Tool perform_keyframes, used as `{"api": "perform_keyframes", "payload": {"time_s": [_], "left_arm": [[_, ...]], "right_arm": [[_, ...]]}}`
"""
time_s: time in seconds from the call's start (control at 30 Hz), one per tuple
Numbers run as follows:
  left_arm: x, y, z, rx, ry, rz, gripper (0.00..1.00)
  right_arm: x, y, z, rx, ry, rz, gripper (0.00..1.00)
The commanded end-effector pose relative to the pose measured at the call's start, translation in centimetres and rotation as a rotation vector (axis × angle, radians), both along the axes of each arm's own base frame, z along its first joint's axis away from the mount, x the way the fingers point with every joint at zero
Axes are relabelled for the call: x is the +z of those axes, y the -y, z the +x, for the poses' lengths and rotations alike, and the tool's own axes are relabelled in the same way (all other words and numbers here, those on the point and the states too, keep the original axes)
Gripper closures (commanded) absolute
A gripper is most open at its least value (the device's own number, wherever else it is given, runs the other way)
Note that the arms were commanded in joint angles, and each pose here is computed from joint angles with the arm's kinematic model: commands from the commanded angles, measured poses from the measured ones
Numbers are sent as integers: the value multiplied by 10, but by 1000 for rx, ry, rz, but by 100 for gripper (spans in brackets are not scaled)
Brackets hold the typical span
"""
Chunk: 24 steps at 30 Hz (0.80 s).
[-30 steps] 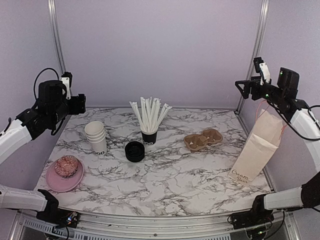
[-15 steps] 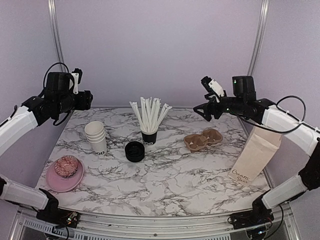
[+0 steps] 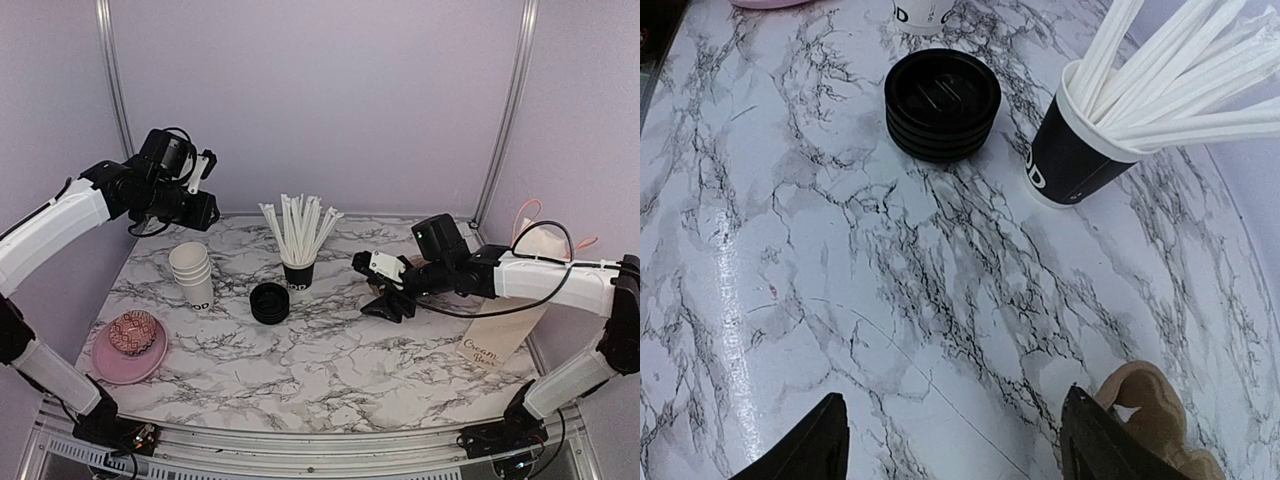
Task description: Pack the takeout coffee
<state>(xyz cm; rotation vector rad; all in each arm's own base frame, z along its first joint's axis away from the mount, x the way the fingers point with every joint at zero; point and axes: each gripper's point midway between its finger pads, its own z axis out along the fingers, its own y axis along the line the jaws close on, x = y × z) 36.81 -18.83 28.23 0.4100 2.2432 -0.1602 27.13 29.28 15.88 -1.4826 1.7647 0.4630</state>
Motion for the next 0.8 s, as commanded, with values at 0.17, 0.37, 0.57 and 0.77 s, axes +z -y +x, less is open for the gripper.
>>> {"api": "perform_keyframes", "payload": {"time_s": [0.17,0.37,0.57,0.77], "left_arm": [[-52,-5,-30,38,-301,120,64],[-69,-33,-20,167,-309,275,73],[-91,-31,-21,150,-385,312,68],[-99,-33,-18,158,-396,342,73]], "right_arm": [[3,0,3,27,120,-25,32],[1,1,0,40,127,-22,32],[-8,1,-3,55,119,-30,35],[-7,3,-2,46,136,-38,36]]}}
